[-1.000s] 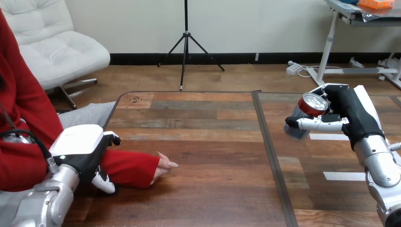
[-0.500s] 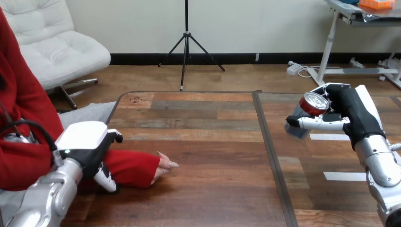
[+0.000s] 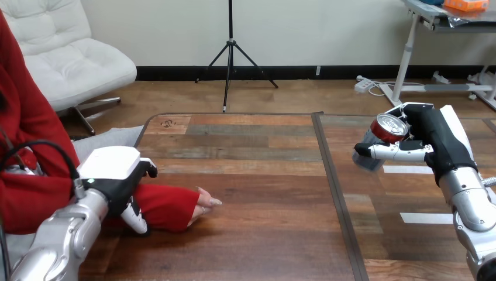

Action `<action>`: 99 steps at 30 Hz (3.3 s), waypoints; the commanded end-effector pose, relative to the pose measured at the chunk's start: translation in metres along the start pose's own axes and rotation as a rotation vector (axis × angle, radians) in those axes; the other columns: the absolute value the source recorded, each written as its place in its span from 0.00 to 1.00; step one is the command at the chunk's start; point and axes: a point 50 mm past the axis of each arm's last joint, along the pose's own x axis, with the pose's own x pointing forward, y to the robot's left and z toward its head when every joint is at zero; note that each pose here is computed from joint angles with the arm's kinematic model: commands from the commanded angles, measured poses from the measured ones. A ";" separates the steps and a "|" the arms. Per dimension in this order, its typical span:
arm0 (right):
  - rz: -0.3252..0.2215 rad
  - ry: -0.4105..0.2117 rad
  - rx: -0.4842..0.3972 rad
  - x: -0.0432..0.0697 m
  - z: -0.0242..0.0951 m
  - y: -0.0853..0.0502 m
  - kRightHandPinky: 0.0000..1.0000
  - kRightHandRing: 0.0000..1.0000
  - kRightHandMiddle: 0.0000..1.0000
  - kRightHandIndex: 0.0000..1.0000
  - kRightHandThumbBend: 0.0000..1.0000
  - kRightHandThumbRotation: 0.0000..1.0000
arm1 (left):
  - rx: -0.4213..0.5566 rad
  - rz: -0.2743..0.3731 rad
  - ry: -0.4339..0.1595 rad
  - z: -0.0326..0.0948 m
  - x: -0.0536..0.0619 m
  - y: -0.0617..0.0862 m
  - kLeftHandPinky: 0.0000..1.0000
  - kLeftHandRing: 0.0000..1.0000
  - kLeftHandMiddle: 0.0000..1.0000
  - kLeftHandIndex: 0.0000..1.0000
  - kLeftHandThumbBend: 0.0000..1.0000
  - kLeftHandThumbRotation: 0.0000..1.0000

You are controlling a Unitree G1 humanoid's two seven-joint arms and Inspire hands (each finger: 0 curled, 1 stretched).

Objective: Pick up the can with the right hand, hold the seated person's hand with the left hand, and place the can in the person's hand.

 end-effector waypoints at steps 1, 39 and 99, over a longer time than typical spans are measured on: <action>-0.058 -0.143 0.032 0.015 0.034 -0.011 0.27 0.32 0.38 0.43 0.88 0.00 | 0.043 -0.026 -0.028 0.011 0.010 0.004 0.79 0.78 0.77 0.71 0.85 0.09; -0.063 -0.154 0.048 0.016 0.036 -0.011 0.27 0.32 0.39 0.44 0.87 0.00 | -0.039 -0.106 0.002 0.012 0.024 0.010 0.25 0.30 0.37 0.40 0.74 0.01; -0.064 -0.145 0.050 0.015 0.034 -0.010 0.28 0.33 0.40 0.43 0.87 0.00 | -0.184 0.124 -0.011 -0.001 0.012 0.039 0.24 0.33 0.40 0.40 0.66 0.00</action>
